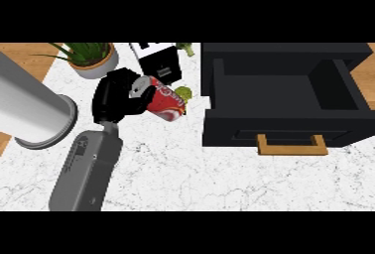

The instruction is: Pick up the can, place it into the drawer and close the drawer

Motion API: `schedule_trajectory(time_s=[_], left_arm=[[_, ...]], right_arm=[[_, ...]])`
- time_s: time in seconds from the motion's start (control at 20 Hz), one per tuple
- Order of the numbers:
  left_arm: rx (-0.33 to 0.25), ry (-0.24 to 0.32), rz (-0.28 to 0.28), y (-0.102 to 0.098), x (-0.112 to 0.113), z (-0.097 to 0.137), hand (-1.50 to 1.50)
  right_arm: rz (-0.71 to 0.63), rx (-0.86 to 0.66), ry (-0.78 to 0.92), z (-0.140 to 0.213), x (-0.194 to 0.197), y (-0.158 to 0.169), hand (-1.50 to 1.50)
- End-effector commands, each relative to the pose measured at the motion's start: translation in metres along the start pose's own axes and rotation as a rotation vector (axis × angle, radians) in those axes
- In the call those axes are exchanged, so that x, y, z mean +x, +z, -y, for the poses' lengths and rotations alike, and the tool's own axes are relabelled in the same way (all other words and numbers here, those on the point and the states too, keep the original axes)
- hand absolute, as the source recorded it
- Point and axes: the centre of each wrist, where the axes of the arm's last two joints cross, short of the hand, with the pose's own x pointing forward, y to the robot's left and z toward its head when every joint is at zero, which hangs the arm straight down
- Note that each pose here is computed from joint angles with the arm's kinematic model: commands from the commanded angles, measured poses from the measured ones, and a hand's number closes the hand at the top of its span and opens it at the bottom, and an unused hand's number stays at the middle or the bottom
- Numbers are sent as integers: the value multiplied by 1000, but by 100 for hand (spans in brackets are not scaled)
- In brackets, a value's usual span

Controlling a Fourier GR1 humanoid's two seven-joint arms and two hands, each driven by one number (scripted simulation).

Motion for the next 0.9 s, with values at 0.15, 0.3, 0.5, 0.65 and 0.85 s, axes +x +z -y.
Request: schedule_trajectory(time_s=[0.15,0.3,0.5,0.65,0.85], left_arm=[[-18,-26,19,-7,50,63,150],[-14,-41,34,-2,59,76,150],[-38,-43,25,-21,87,92,150],[-34,-60,28,-31,87,127,150],[-47,-79,46,-45,102,138,150]], right_arm=[[16,18,2,6,6,-7,-150],[9,28,11,13,11,-8,-150],[-7,16,-13,0,-8,0,-150],[-1,19,-2,-7,4,-14,-150],[11,42,-11,2,1,-17,-150]])
